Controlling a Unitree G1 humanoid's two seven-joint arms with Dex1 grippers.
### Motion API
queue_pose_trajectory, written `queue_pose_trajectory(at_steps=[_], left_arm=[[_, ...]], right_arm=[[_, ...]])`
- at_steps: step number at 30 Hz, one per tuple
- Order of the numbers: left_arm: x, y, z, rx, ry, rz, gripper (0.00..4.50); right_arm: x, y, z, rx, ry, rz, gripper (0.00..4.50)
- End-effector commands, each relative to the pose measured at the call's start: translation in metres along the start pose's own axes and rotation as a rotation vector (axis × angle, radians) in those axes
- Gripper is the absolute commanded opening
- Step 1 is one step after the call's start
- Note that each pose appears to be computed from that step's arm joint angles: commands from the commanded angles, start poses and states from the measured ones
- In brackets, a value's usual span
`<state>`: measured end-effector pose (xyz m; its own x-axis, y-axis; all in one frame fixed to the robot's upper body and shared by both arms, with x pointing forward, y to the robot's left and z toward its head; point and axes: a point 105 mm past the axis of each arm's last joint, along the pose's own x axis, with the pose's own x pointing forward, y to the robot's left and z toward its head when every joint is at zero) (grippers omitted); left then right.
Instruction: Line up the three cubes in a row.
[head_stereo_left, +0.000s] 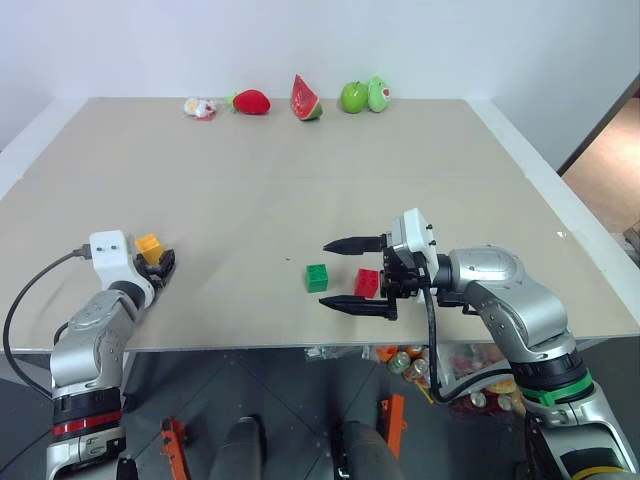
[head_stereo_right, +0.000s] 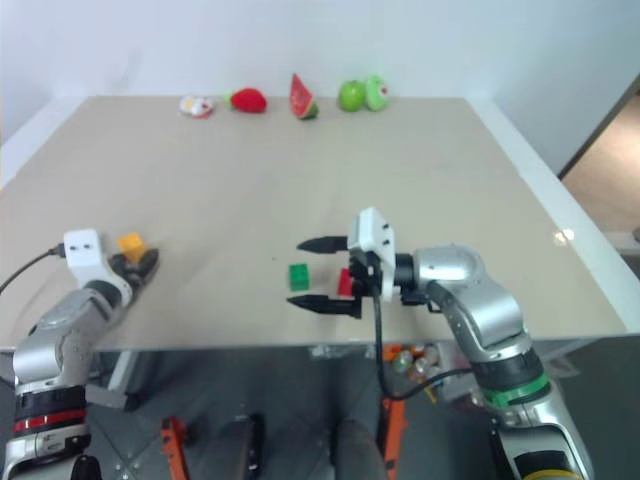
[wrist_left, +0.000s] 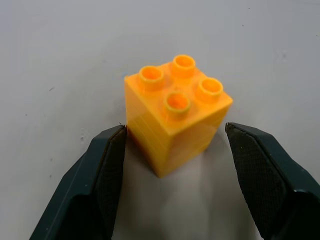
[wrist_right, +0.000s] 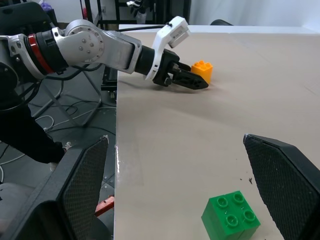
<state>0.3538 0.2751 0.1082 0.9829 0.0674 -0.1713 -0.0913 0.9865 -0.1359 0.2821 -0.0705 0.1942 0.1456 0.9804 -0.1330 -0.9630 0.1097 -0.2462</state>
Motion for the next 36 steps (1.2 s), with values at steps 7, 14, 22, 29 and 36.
queue_pose_trajectory(at_steps=[7,14,22,29,36], left_arm=[[0.005,-0.008,0.005,0.014,-0.023,0.010,1.21],[0.002,-0.028,0.013,0.147,-0.046,-0.144,1.21],[-0.023,-0.083,0.017,0.394,-0.080,-0.686,1.21],[-0.046,-0.096,0.005,0.495,0.033,-1.055,1.21],[-0.048,-0.113,0.000,0.570,0.094,-1.240,1.21]], right_arm=[[-0.006,-0.001,0.007,-0.026,-0.020,-0.029,4.50],[-0.007,-0.003,0.006,-0.022,-0.018,-0.033,4.50],[-0.022,-0.016,0.003,-0.020,0.018,-0.091,4.50],[-0.075,-0.040,-0.011,0.040,0.082,-0.282,4.50],[-0.106,-0.044,-0.017,0.085,0.103,-0.390,4.50]])
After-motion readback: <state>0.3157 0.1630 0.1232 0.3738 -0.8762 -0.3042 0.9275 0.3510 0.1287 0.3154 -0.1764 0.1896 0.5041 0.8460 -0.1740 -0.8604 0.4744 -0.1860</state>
